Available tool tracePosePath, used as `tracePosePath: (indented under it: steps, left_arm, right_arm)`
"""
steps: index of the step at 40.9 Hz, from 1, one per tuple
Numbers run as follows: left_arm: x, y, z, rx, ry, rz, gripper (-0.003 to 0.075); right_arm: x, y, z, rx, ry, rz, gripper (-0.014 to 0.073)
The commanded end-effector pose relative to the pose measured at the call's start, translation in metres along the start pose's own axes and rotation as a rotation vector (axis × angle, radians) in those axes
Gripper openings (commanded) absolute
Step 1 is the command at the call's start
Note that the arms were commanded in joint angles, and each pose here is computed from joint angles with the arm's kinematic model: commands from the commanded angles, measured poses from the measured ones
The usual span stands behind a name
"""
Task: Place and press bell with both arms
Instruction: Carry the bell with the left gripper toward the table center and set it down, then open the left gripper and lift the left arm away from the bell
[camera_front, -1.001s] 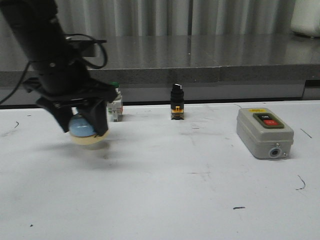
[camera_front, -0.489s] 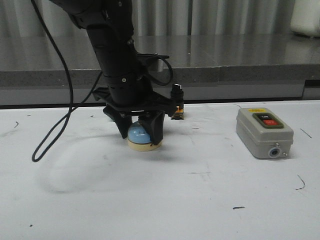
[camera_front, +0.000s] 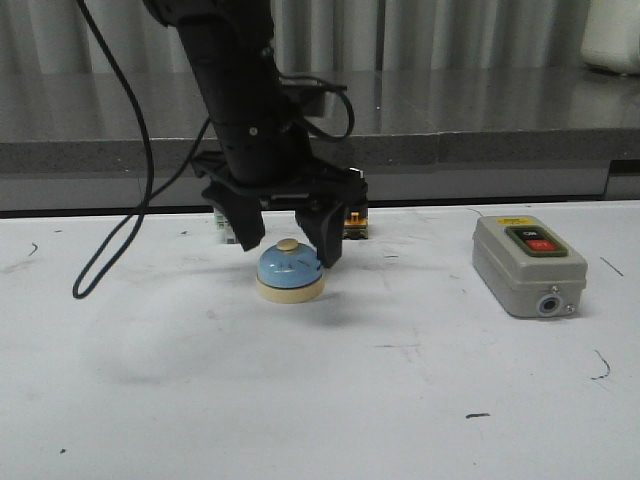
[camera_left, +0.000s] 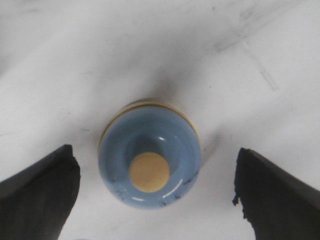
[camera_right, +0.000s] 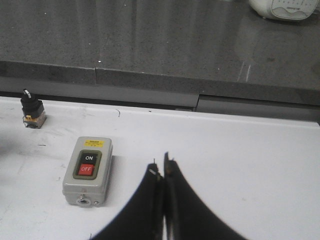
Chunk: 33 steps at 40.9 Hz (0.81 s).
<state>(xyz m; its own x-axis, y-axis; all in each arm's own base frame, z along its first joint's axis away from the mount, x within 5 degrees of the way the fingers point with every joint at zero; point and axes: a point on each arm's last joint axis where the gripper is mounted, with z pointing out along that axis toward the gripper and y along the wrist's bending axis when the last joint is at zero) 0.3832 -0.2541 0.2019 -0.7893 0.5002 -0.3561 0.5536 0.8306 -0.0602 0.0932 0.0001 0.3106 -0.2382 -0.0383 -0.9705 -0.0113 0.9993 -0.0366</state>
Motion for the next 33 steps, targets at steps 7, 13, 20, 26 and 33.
tracePosePath:
  steps: [7, 13, 20, 26, 33]
  left_arm:
    - [-0.006, 0.030, -0.091, -0.044, -0.121, -0.051, 0.0549]
    - [0.016, 0.063, -0.107, -0.076, -0.085, -0.134, 0.0335]
    - [0.057, 0.097, -0.133, -0.118, -0.106, -0.244, 0.0059]
    - [0.102, 0.113, -0.158, -0.160, -0.161, -0.354, -0.0020]
    - [0.155, 0.114, -0.188, -0.220, -0.281, -0.428, -0.0020]
  right_arm:
    - [-0.018, -0.001, -0.002, 0.010, -0.099, -0.005, -0.0062]
    - [-0.018, -0.001, -0.002, 0.010, -0.099, -0.005, -0.0062]
    - [-0.018, -0.001, -0.002, 0.010, -0.101, -0.005, -0.0062]
    - [-0.018, -0.001, -0.002, 0.011, -0.102, -0.005, -0.0062]
    - [-0.017, -0.001, -0.002, 0.010, -0.099, -0.005, -0.0062]
